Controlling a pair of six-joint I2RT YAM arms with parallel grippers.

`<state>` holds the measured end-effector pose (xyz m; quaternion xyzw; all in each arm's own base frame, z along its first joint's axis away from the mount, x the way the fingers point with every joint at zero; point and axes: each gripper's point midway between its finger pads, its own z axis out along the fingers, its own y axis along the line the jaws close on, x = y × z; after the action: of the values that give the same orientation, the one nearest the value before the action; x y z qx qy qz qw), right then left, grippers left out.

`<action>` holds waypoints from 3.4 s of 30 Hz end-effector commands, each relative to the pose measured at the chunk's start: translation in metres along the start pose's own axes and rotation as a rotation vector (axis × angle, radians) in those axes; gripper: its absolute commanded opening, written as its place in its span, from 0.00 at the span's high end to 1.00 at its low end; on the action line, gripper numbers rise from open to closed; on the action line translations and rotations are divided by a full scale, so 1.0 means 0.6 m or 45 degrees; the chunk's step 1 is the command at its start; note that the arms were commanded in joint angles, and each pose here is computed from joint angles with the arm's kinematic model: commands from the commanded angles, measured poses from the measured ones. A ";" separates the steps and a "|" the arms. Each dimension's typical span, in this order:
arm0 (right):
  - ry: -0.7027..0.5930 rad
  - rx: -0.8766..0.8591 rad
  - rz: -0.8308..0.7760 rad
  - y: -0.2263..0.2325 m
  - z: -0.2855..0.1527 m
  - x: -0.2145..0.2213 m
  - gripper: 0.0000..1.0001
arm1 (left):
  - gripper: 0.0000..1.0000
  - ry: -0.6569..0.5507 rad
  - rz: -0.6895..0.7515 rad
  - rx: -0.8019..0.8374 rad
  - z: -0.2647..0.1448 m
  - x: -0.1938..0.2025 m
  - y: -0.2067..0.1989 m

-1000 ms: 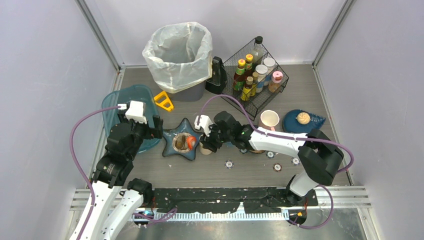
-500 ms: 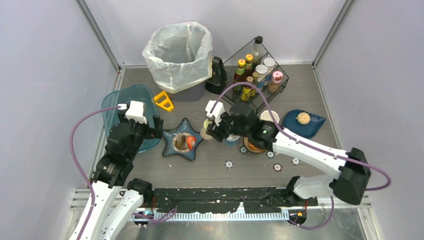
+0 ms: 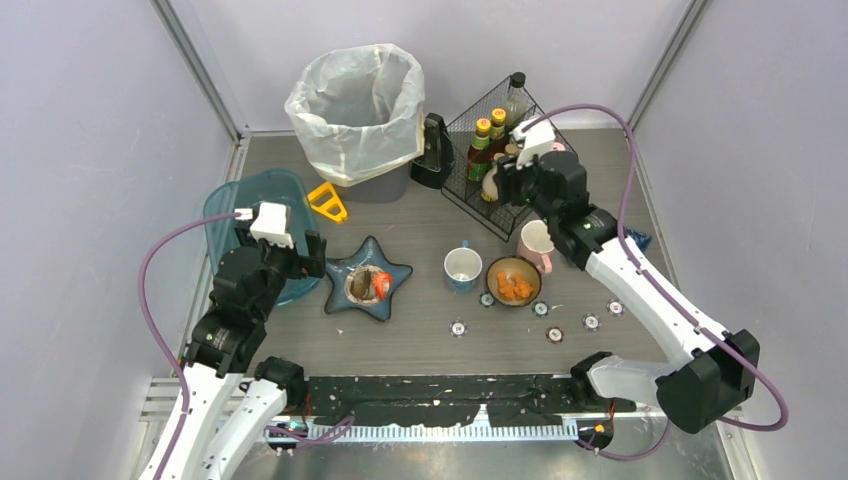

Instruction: Clear the kitchen counter

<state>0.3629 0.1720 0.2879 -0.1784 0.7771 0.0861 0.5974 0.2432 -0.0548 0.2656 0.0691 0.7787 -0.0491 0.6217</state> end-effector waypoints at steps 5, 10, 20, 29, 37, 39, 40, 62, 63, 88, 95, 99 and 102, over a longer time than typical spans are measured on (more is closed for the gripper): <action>-0.112 0.355 0.261 -0.160 0.011 -0.024 0.95 | 0.05 -0.090 -0.014 0.025 -0.009 -0.037 -0.005; -0.077 0.420 0.318 -0.210 0.040 -0.001 0.95 | 0.05 -0.085 -0.014 0.026 -0.008 -0.036 -0.006; -0.042 0.379 0.312 -0.230 0.111 0.038 0.95 | 0.05 -0.076 -0.010 0.019 -0.005 -0.033 -0.004; 0.066 0.429 0.341 -0.277 0.172 0.108 0.95 | 0.05 -0.065 -0.003 0.014 -0.002 -0.030 -0.003; 0.105 0.534 0.278 -0.316 0.190 0.142 0.81 | 0.05 -0.061 -0.001 0.016 0.000 -0.029 -0.004; 0.114 0.529 0.273 -0.315 0.192 0.144 0.71 | 0.05 -0.059 0.000 0.016 0.000 -0.029 -0.004; 0.112 0.521 0.276 -0.313 0.192 0.142 0.64 | 0.05 -0.059 0.000 0.016 0.000 -0.028 -0.004; -0.212 0.147 0.553 -0.179 -0.001 -0.016 0.05 | 0.05 -0.101 -0.018 0.028 -0.012 -0.040 -0.006; -0.217 0.132 0.583 -0.173 -0.006 -0.015 0.05 | 0.05 -0.104 -0.020 0.028 -0.013 -0.041 -0.005; -0.239 1.101 0.996 -0.282 -0.226 0.204 0.05 | 0.05 -0.112 -0.041 0.038 -0.016 -0.043 -0.008; -0.072 1.283 1.124 -0.307 -0.240 0.266 0.03 | 0.05 -0.135 -0.048 0.037 -0.023 -0.049 -0.007; -0.003 1.376 1.323 -0.331 -0.237 0.316 0.04 | 0.05 -0.140 -0.048 0.041 -0.024 -0.050 -0.008; 0.038 1.384 1.528 -0.343 -0.222 0.349 0.09 | 0.05 -0.139 -0.048 0.046 -0.024 -0.050 -0.009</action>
<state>0.2656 -0.0939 0.1466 0.5018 0.7191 -0.0550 0.4775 0.2362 -0.0550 0.2751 0.0664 0.7656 -0.0600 0.6371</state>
